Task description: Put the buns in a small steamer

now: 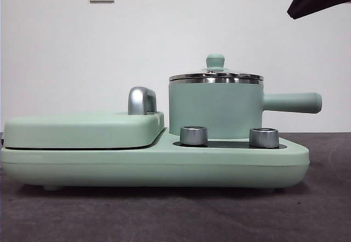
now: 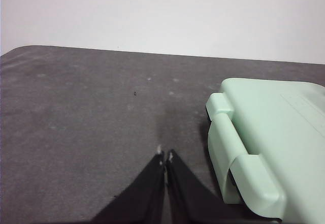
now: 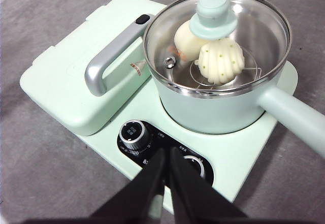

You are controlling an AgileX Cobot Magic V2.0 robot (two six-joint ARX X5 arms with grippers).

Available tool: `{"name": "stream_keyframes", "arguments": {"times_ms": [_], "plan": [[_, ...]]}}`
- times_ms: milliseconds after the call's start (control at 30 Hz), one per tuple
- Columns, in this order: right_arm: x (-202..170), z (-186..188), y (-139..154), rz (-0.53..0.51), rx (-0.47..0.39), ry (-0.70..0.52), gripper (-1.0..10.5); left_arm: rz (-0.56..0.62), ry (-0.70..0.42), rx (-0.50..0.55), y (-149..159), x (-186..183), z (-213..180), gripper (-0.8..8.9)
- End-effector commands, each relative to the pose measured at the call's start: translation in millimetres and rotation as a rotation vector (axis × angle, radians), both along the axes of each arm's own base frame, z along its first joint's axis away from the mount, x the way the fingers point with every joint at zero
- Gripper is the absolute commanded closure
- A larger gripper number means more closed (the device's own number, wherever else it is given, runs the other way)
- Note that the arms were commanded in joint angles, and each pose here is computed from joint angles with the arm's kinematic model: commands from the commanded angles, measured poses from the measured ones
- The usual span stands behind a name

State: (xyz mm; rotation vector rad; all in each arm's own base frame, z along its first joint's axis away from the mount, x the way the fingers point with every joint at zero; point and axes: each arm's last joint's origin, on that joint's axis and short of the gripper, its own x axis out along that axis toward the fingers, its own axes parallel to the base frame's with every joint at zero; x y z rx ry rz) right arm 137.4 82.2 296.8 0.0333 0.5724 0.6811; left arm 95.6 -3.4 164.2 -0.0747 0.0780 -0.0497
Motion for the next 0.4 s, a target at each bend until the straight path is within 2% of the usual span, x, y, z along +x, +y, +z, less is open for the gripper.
{"name": "stream_keyframes", "arguments": {"times_ms": [33,167,300,400], "plan": [[2.9,7.7,1.5,-0.020,0.004,-0.066,9.3,0.001,0.006,-0.008,0.1,1.2,-5.4,8.06],[-2.9,13.8,-3.9,-0.042,-0.020,-0.152,9.3,0.001,0.005,-0.008,0.1,1.2,-5.3,8.06],[-7.0,3.5,-19.0,-0.135,-0.110,-0.233,9.3,0.001,0.006,-0.008,0.1,1.2,-5.4,8.06],[-14.6,-15.7,-34.9,-0.226,-0.095,-0.294,9.3,0.001,0.006,-0.008,0.1,1.2,-5.4,8.06]]}}
